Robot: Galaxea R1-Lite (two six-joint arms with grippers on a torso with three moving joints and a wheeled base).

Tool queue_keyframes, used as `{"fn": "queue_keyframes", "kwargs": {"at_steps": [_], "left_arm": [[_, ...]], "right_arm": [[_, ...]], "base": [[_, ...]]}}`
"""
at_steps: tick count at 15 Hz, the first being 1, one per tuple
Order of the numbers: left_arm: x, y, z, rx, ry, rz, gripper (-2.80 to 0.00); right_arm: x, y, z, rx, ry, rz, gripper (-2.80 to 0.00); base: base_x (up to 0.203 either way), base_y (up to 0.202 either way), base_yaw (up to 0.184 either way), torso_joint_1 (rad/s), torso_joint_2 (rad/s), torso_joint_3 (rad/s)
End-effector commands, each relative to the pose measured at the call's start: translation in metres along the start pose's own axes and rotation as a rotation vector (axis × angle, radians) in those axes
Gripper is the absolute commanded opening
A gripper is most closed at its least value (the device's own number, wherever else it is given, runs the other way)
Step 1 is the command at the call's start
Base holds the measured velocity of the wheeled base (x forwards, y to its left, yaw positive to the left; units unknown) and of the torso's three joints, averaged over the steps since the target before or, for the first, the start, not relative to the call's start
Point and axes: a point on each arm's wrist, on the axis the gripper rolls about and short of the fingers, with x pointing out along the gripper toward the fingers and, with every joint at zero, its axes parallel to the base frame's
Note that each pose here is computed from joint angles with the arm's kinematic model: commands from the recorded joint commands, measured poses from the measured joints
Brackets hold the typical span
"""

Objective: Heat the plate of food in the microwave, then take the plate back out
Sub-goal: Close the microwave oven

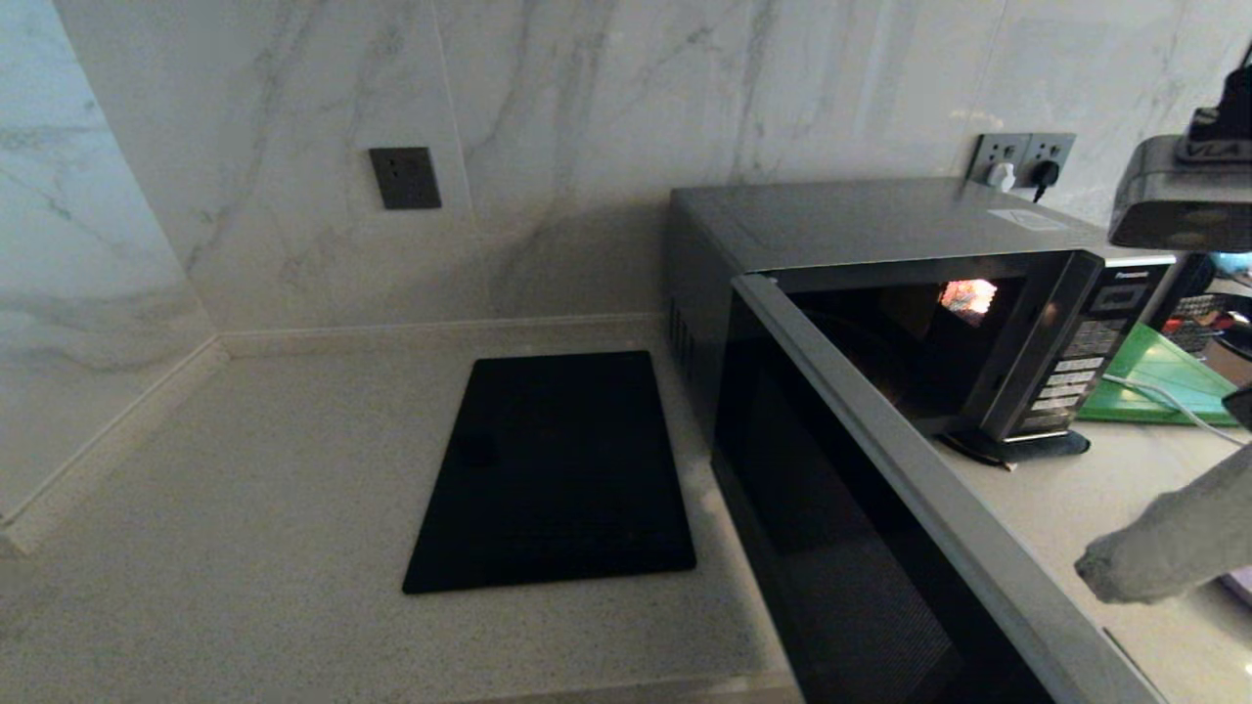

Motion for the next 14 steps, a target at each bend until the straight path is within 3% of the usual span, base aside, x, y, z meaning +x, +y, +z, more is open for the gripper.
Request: {"fn": "queue_keyframes", "kwargs": {"at_steps": [1,7,11,14], "left_arm": [[0.0,0.0,0.0,-0.001,0.001,0.001,-2.8],[0.0,0.0,0.0,-0.001,0.0,0.001,-2.8],[0.0,0.0,0.0,-0.001,0.0,0.001,-2.8],[0.0,0.0,0.0,-0.001,0.001,0.001,-2.8]], "right_arm": [[0.015,-0.002,0.008,0.009,0.061,0.01,-2.8],[0.041,-0.013,0.023,0.043,0.145,-0.017,-2.8],[0.046,-0.018,0.024,0.062,0.166,-0.118,-2.8],[0.041,-0.022,0.024,0.056,0.135,-0.27,-2.8]], "base": [[0.0,0.0,0.0,0.0,0.0,0.0],[0.0,0.0,0.0,0.0,0.0,0.0],[0.0,0.0,0.0,0.0,0.0,0.0],[0.0,0.0,0.0,0.0,0.0,0.0]]}}
